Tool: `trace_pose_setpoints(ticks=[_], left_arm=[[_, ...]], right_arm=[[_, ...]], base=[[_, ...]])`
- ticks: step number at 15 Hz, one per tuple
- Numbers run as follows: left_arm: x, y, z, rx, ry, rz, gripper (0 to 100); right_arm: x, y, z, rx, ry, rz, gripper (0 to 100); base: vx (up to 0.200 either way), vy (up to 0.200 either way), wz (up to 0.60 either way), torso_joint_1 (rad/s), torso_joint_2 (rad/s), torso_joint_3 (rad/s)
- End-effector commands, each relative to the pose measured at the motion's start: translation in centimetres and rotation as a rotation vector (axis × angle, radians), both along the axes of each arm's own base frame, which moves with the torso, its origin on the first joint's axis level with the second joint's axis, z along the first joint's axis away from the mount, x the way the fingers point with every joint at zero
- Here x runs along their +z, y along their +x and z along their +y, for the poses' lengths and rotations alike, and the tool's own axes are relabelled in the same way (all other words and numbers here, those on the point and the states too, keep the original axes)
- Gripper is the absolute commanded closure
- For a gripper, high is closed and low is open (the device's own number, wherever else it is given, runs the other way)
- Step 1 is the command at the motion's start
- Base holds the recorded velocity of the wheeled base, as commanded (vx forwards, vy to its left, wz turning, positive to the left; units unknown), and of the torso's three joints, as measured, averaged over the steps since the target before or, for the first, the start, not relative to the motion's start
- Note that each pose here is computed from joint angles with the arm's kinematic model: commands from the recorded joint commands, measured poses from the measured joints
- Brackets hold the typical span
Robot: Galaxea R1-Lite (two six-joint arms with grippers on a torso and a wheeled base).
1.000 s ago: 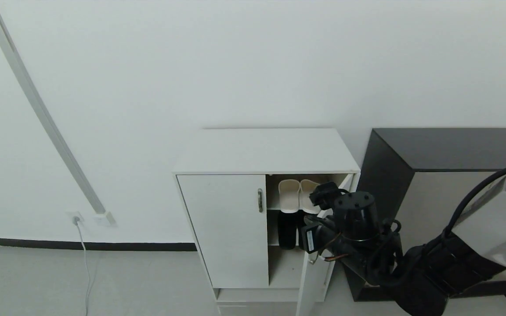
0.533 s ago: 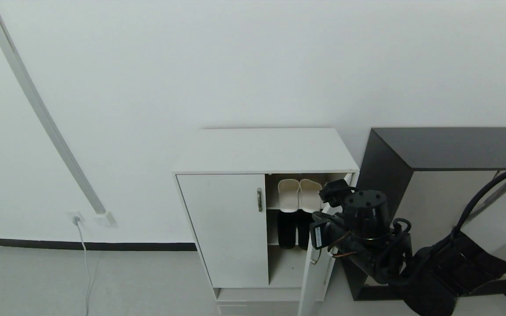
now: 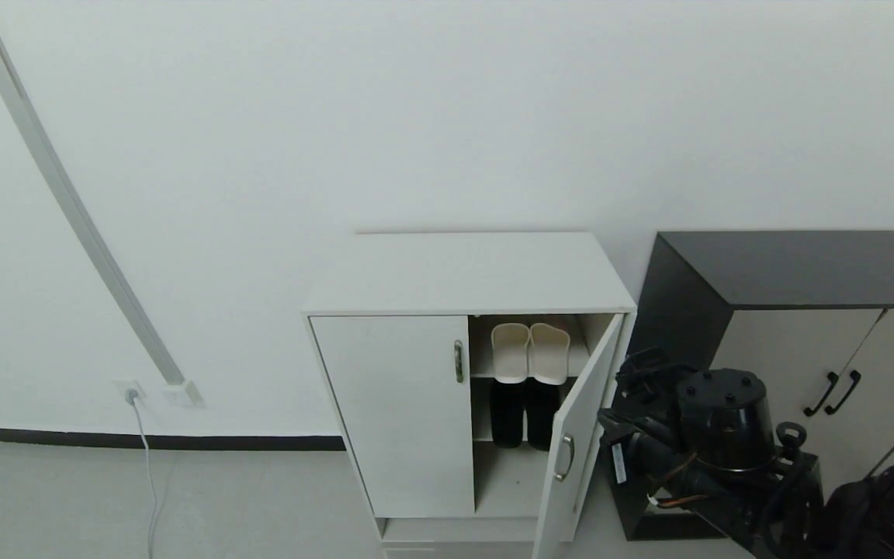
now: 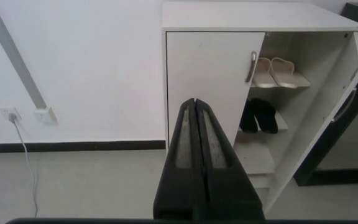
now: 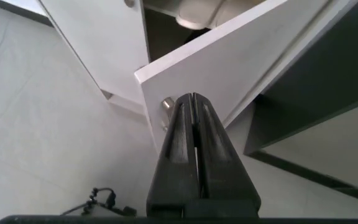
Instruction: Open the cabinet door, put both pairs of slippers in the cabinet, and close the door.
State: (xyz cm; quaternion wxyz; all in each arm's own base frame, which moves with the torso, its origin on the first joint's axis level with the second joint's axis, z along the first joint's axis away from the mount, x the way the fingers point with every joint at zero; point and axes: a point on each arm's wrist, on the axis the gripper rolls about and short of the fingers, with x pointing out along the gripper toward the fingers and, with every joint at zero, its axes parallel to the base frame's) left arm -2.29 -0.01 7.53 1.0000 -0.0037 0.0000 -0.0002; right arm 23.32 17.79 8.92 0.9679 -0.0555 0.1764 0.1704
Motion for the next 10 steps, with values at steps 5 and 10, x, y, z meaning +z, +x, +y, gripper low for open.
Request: trace_pose_setpoints(ticks=[5,10], left_arm=[[0.0,0.0,0.0,0.0,0.0,0.002,100],[0.0,0.0,0.0,0.0,-0.002,0.002,100]], right_arm=[[-1.5,-1.6,-1.2,0.025,-0.015,0.043,100],[-3.8,0.4,0.3,0.037,-0.001,0.035,100]], base=[[0.04,0.0,0.0,0.0,0.0,0.001],[0.0,0.0,0.0,0.0,0.0,0.0]])
